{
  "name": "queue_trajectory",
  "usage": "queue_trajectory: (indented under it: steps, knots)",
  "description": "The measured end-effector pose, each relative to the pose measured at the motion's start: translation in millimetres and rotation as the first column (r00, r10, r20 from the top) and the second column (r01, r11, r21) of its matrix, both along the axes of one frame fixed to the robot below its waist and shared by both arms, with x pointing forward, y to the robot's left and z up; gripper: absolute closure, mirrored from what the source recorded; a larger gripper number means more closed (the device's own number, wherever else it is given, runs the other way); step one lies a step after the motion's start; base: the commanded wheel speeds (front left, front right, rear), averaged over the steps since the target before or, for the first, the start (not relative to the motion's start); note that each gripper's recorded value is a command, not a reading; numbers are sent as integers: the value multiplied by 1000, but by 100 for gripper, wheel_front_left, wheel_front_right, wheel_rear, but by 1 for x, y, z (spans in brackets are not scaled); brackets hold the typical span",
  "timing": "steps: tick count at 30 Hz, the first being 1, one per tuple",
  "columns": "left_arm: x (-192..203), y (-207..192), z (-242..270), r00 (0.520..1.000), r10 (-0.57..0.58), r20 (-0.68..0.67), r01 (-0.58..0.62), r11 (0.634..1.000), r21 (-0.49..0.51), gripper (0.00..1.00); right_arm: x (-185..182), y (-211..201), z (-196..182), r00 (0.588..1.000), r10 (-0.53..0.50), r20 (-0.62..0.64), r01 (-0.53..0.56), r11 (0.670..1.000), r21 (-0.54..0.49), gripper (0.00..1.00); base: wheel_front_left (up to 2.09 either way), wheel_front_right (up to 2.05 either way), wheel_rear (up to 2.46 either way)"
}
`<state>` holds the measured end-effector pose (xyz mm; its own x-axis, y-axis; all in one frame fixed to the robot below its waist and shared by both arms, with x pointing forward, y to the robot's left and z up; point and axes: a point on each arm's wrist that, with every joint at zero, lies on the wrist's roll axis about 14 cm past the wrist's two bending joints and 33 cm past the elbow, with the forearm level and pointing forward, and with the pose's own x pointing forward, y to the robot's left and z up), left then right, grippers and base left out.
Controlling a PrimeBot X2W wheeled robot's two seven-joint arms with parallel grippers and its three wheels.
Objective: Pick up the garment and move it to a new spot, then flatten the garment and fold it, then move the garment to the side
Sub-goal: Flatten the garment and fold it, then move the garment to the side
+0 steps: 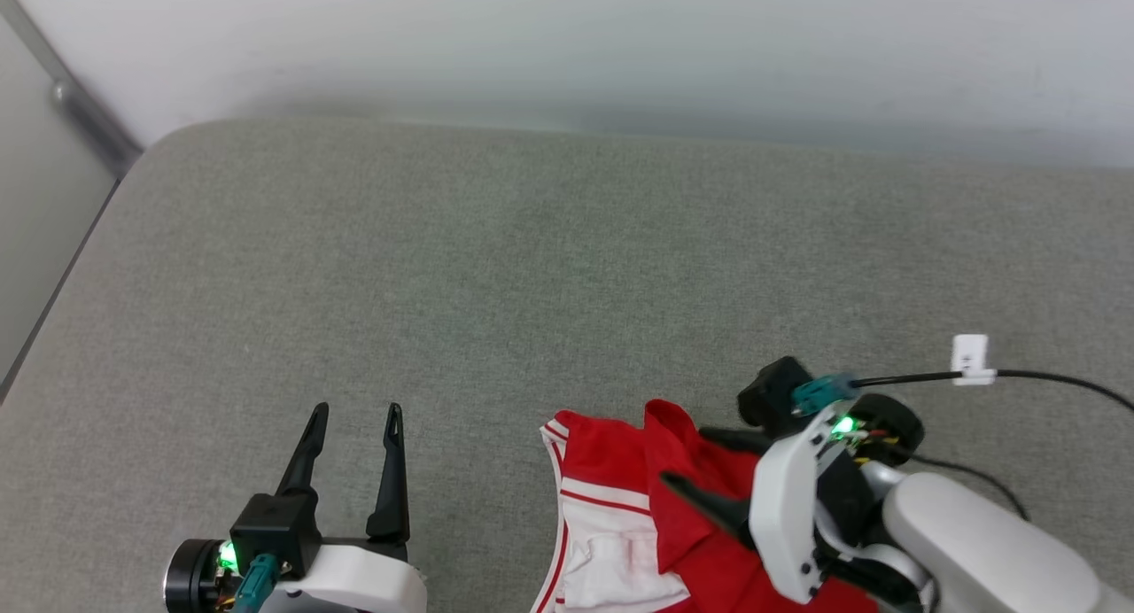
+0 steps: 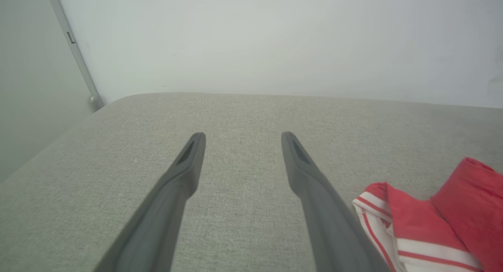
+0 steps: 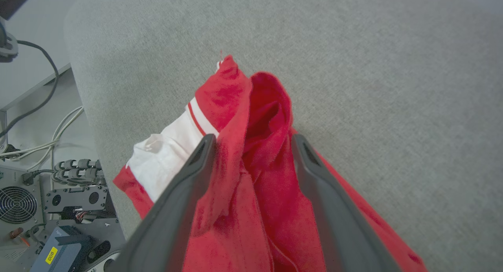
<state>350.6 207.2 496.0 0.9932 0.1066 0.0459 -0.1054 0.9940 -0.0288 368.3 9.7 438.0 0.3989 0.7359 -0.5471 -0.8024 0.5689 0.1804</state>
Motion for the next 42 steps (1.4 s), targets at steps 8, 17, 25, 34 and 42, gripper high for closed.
queue_trajectory:
  steps: [8,17,25,34,42]
  knots:
    - [-8,-7,8,999,-22,29,22,1000,-4,0,56,-53,102,880,-243,409,158,960,230,0,0,0,0]
    - [-18,-10,11,999,-33,41,33,999,-3,0,59,-137,133,595,-552,585,360,833,420,0,0,0,0]
    - [-24,-7,10,999,-25,36,25,1000,1,0,31,-158,116,488,-703,518,481,711,513,0,0,0,0]
    - [-24,-9,10,999,-31,38,31,1000,5,0,-5,-171,100,435,-783,444,566,622,541,0,0,0,0]
    - [-26,-10,9,999,-31,33,31,1000,6,0,-16,-176,93,425,-802,419,595,596,539,0,0,0,0]
